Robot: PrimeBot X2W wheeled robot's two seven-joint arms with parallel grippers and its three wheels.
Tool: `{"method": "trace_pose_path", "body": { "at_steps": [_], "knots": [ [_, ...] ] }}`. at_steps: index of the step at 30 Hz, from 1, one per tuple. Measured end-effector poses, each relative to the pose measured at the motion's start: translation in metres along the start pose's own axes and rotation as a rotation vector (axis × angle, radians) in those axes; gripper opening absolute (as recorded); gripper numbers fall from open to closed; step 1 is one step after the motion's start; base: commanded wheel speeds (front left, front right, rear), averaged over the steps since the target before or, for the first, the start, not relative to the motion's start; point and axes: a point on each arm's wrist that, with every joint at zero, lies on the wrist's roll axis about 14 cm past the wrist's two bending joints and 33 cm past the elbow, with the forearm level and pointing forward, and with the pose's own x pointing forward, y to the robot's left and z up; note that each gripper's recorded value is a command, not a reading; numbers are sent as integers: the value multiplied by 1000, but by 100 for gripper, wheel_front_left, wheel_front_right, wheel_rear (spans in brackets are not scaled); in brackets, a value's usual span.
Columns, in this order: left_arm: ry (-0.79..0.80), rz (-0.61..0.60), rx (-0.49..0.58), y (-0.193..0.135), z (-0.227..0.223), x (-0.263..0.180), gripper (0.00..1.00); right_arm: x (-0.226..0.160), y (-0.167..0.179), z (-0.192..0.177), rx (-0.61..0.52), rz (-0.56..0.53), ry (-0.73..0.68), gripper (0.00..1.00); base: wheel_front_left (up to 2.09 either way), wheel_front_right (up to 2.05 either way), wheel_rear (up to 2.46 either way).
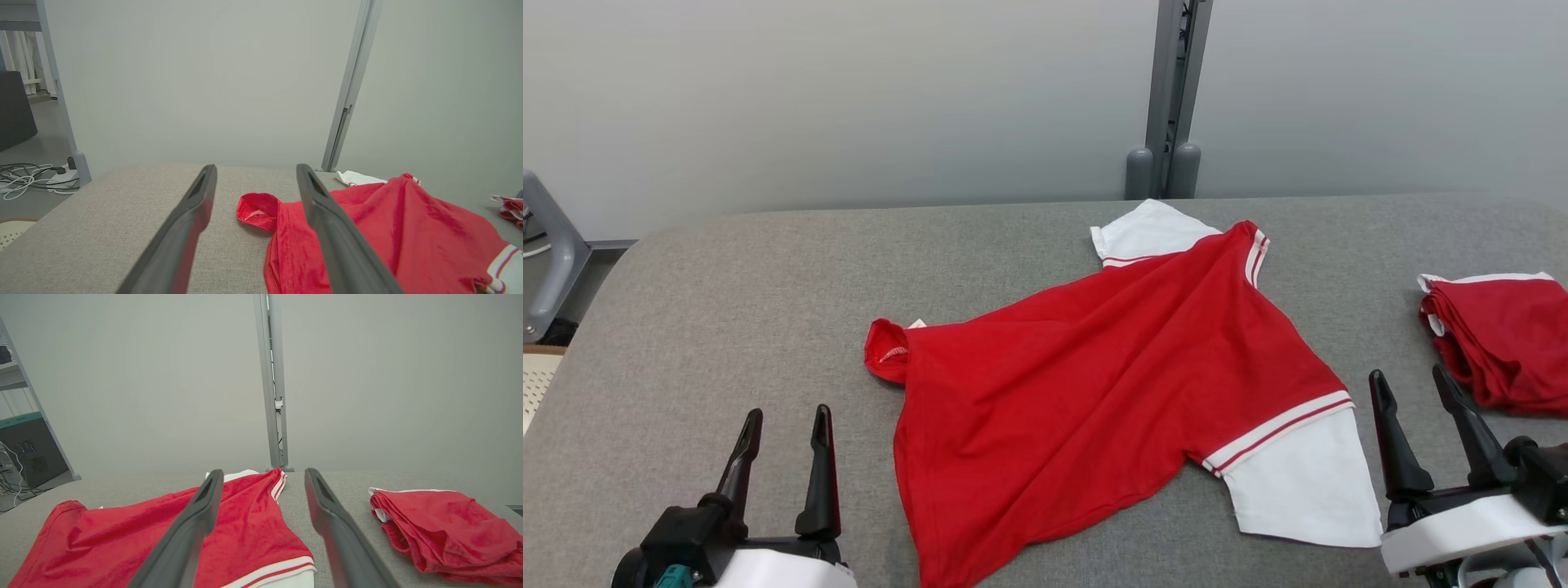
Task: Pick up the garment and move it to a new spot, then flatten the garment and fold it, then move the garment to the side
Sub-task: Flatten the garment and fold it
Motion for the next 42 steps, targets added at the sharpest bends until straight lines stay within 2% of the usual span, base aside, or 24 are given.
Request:
{"method": "trace_pose_path", "body": {
  "at_steps": [42],
  "knots": [
    [26, -2, 13, 4, -12, -1, 100, 0, 8, -3, 0, 12, 15, 100, 0, 0, 0]
  ]
}}
